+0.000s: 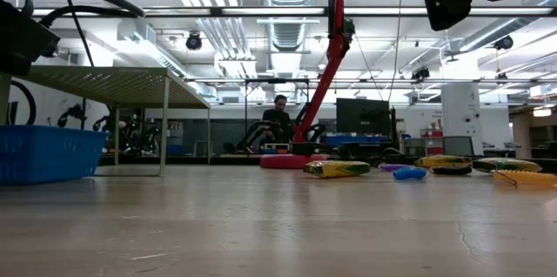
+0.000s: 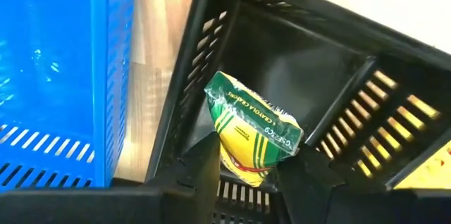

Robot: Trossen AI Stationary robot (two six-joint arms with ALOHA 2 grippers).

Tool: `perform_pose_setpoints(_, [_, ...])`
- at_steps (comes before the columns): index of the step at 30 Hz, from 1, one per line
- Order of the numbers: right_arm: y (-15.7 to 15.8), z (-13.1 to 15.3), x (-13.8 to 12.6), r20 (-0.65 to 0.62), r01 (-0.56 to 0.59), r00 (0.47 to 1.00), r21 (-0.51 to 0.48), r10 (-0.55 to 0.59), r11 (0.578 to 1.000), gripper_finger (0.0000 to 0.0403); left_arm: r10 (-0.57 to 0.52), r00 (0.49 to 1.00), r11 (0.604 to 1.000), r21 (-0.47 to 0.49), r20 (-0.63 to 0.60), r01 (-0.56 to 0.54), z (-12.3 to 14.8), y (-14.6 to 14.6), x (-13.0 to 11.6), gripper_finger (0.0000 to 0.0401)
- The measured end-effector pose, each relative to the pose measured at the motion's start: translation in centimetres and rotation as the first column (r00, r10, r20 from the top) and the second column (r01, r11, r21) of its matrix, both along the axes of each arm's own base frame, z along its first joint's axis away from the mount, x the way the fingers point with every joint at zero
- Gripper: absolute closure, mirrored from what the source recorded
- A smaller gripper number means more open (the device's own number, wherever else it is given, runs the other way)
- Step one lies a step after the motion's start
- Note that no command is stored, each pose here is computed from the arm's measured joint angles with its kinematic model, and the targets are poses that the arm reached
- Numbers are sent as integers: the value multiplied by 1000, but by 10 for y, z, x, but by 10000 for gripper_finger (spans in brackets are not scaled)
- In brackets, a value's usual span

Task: Pick & Place Office Desk Supplies
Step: Put the crayons box into the black bin

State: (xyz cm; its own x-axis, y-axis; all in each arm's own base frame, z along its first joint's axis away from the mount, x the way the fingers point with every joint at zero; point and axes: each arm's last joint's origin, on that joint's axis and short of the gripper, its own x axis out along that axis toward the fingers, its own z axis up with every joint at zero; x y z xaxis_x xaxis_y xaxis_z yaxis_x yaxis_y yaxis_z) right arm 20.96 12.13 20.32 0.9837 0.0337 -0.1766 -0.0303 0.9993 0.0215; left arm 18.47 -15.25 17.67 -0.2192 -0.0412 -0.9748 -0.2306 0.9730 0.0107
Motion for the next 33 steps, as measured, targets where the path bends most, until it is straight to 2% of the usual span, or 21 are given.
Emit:
perform_pose_setpoints(16, [0, 0, 0, 0, 0, 1000, 0, 0, 1000, 319, 6, 1000, 1000, 6, 1, -6, 0, 0, 0, 261])
perform_pose_setpoints(20, [0, 0, 0, 0, 0, 1000, 0, 0, 1000, 325, 7, 1000, 1000, 3, 6, -7, 0, 0, 1, 227])
perform_pose_setpoints(28, [0, 0, 0, 0, 0, 1000, 0, 0, 1000, 335, -1, 1000, 1000, -7, 28, 2, 0, -1, 2, 126])
perform_pose_setpoints(33, [0, 0, 0, 0, 0, 1000, 0, 0, 1000, 329, -4, 1000, 1000, -8, 27, 4, 0, -1, 2, 93])
